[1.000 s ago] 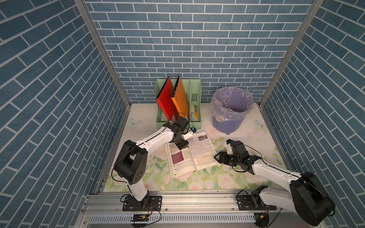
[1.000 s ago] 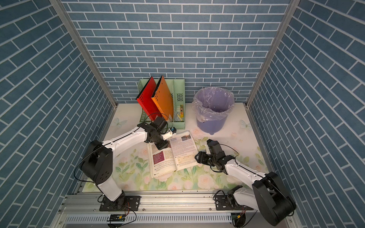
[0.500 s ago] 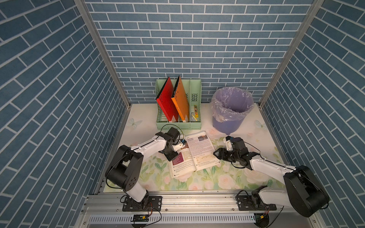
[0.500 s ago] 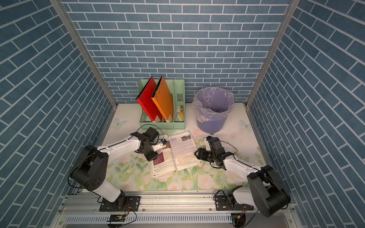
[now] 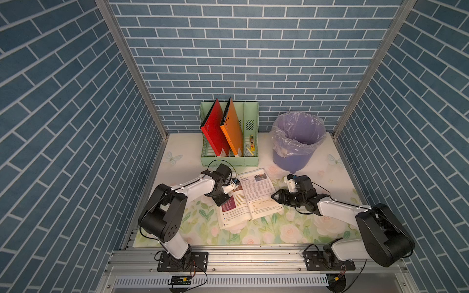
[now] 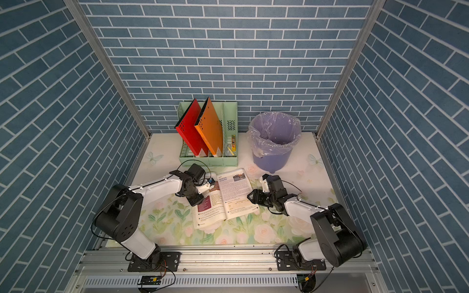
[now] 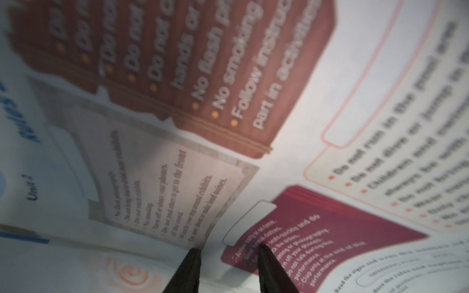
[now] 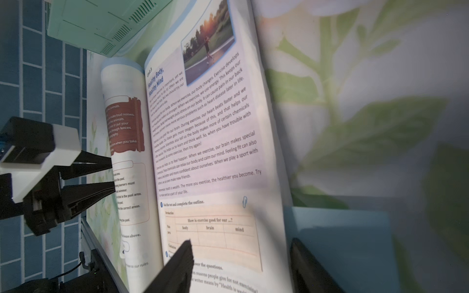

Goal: Peel off the used sticky note
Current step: Turn the page of the book at the center of the board.

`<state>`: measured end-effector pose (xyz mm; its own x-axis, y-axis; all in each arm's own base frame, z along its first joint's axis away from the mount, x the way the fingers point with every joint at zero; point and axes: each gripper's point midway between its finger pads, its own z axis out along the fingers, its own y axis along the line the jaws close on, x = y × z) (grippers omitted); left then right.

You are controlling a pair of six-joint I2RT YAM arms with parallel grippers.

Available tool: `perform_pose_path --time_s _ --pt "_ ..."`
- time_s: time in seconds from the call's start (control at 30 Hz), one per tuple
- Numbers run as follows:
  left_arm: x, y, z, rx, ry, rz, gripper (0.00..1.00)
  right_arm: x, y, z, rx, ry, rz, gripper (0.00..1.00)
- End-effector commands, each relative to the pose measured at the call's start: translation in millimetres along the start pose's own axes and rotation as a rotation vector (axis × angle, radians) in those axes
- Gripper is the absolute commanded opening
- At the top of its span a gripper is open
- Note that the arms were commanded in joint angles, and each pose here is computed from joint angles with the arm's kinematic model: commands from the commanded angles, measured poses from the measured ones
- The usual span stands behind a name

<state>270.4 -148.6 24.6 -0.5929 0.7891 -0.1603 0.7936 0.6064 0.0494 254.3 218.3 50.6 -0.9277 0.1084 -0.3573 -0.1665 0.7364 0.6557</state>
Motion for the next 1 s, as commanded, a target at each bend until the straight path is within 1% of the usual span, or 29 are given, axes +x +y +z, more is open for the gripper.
perform_pose_path --time_s 0.0,0.27,0.33,0.4,0.5,0.57,0.63,0.73,0.83,0.9,0.97 --pt "4.1 2.5 3.5 -0.005 0.011 -0.014 0.42 6.1 10.4 1.0 -0.077 0.023 -0.004 0.62" --pt "-0.3 3.9 1.4 -0.007 0.003 -0.013 0.42 11.1 19.0 -9.0 -0.113 0.024 -0.016 0.61" --pt "-0.2 4.0 1.9 -0.008 0.004 -0.014 0.42 9.6 22.3 -11.3 -0.125 0.016 -0.021 0.59" --pt "-0.7 4.3 1.2 -0.009 0.0 -0.012 0.42 7.0 27.4 -12.8 -0.144 0.008 -0.026 0.52" --pt "-2.2 4.6 -2.0 -0.011 -0.008 -0.011 0.42 5.4 35.1 -13.3 -0.161 0.007 -0.038 0.39" --pt "-3.3 5.6 -4.8 -0.012 -0.018 -0.013 0.42 4.2 38.4 -13.0 -0.158 0.01 -0.046 0.35" --pt "-3.0 5.8 -6.2 -0.011 -0.02 -0.013 0.42 4.6 38.8 -12.2 -0.142 0.015 -0.057 0.36" --pt "-1.3 5.8 -6.0 -0.01 -0.016 -0.015 0.42 7.4 27.6 -11.8 -0.068 0.034 -0.064 0.43" --pt "0.2 4.9 -5.5 -0.009 -0.018 -0.014 0.42 3.6 23.1 -17.9 -0.015 0.018 -0.085 0.44" --pt "1.3 5.1 -5.1 -0.009 -0.017 -0.015 0.42 -0.6 28.2 -23.3 -0.023 -0.007 -0.098 0.42" --pt "0.9 5.8 -5.5 -0.009 -0.02 -0.02 0.42 -4.5 38.1 -26.8 -0.061 -0.027 -0.107 0.35"
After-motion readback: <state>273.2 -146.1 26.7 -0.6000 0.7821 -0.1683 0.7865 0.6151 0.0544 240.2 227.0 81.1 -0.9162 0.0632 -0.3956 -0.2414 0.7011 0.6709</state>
